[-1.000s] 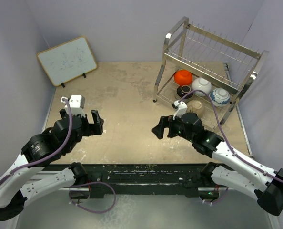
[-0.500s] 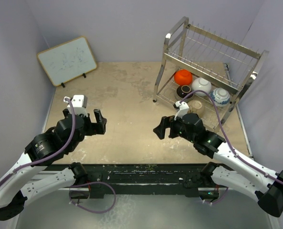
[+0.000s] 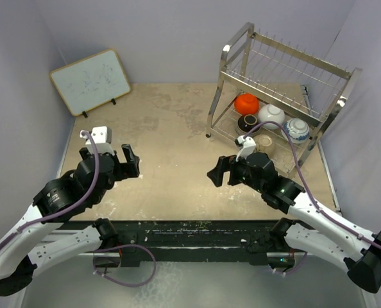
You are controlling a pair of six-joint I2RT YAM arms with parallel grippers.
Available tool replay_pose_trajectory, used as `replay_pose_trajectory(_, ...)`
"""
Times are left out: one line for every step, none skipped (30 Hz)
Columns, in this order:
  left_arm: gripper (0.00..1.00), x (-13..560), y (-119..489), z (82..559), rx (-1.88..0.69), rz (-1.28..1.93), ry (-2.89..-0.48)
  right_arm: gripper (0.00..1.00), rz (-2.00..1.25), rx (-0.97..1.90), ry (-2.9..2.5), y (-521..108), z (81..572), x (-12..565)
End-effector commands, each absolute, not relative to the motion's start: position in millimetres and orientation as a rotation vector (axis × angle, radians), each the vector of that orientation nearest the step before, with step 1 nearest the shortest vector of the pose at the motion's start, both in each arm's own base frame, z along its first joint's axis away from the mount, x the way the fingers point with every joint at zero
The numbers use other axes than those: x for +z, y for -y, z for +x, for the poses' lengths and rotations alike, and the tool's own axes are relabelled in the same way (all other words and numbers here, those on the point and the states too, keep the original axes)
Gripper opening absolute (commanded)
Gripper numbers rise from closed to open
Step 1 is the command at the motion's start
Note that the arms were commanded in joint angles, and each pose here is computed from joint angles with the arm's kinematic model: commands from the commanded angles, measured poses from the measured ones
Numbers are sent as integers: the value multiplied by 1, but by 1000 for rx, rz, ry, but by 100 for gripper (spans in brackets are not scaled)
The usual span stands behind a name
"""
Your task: Load the bowls into the dish rack
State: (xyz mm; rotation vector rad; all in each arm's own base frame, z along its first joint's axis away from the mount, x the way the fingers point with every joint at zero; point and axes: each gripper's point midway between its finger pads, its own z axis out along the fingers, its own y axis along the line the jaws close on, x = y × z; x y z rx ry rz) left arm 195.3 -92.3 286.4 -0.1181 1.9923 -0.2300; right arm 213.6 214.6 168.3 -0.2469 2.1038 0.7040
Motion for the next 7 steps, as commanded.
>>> replay_pose_trajectory(99,303,88,197,-255,-170,-1946,99,-229,715,-2038,-216,219,191)
replay_pose_trajectory(99,302,89,197,-249,-161,-1953,99,-228,714,-2038,-216,219,191)
replay_pose_trajectory(99,301,90,197,-244,-159,-1958,99,-227,714,-2038,-216,219,191)
replay_pose_trajectory(99,299,90,197,-238,-161,-1965,99,-225,713,-2037,-215,220,191)
replay_pose_trajectory(99,298,89,198,-233,-164,-1968,99,-226,714,-2037,-215,219,192)
replay_pose_trajectory(99,298,89,198,-229,-166,-1969,99,-226,713,-2037,-215,219,191)
replay_pose_trajectory(99,297,89,198,-229,-167,-1969,99,-225,711,-2039,-215,219,191)
